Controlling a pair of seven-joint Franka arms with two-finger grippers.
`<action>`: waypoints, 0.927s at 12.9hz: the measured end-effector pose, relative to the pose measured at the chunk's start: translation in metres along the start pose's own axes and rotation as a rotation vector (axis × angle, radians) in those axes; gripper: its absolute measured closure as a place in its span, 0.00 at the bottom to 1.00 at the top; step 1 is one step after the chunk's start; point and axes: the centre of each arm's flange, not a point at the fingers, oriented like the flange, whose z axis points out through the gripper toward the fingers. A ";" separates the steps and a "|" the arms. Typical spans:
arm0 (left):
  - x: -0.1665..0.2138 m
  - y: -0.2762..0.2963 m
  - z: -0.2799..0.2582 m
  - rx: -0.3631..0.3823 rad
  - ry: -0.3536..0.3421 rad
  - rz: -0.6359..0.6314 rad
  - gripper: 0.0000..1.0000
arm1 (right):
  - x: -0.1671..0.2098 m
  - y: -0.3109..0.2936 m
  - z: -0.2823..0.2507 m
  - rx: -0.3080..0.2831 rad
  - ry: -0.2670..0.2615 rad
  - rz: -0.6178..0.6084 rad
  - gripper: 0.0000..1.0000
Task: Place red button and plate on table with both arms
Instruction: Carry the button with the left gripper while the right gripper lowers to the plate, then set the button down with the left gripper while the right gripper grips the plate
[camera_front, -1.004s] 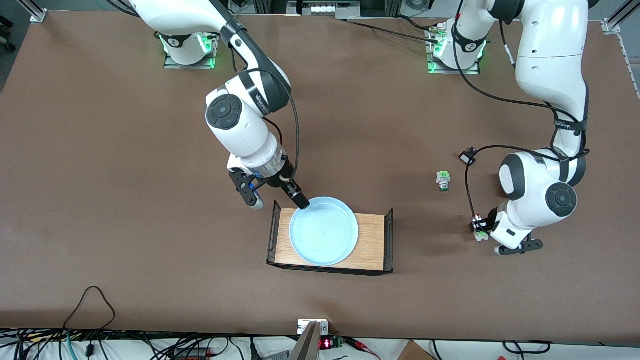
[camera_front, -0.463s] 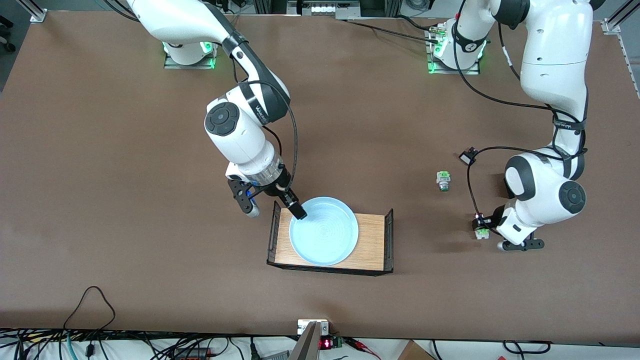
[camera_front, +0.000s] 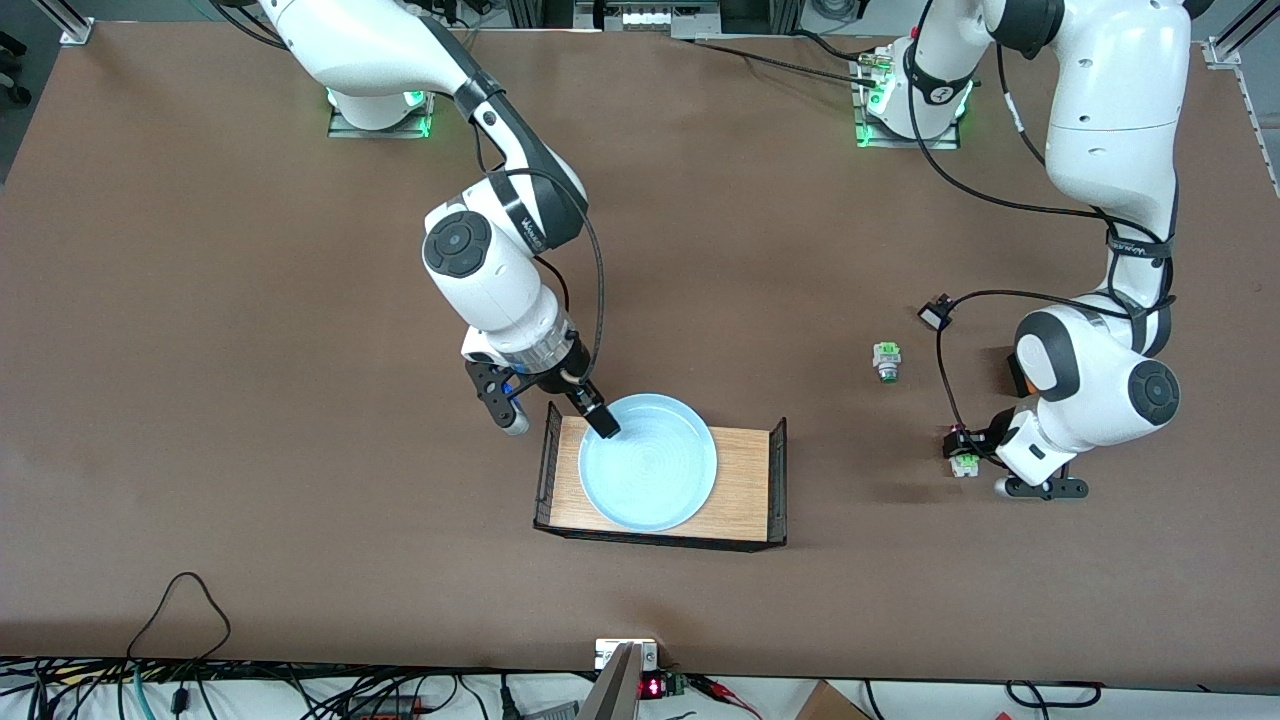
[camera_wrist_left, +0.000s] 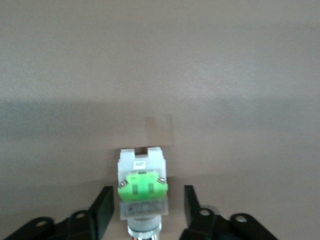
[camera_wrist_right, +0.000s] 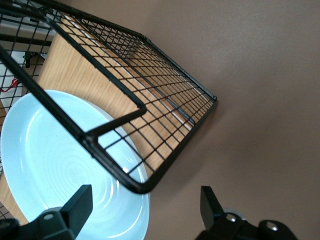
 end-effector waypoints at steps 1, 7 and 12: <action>0.003 0.006 -0.013 -0.006 0.007 0.011 0.16 | -0.003 0.000 0.002 0.006 0.000 -0.003 0.07; -0.007 0.030 -0.140 0.101 -0.059 0.100 0.00 | -0.011 0.002 0.010 0.004 -0.006 -0.010 0.41; -0.037 0.056 -0.250 0.113 -0.051 0.024 0.00 | -0.007 0.001 0.009 0.009 -0.008 0.003 0.53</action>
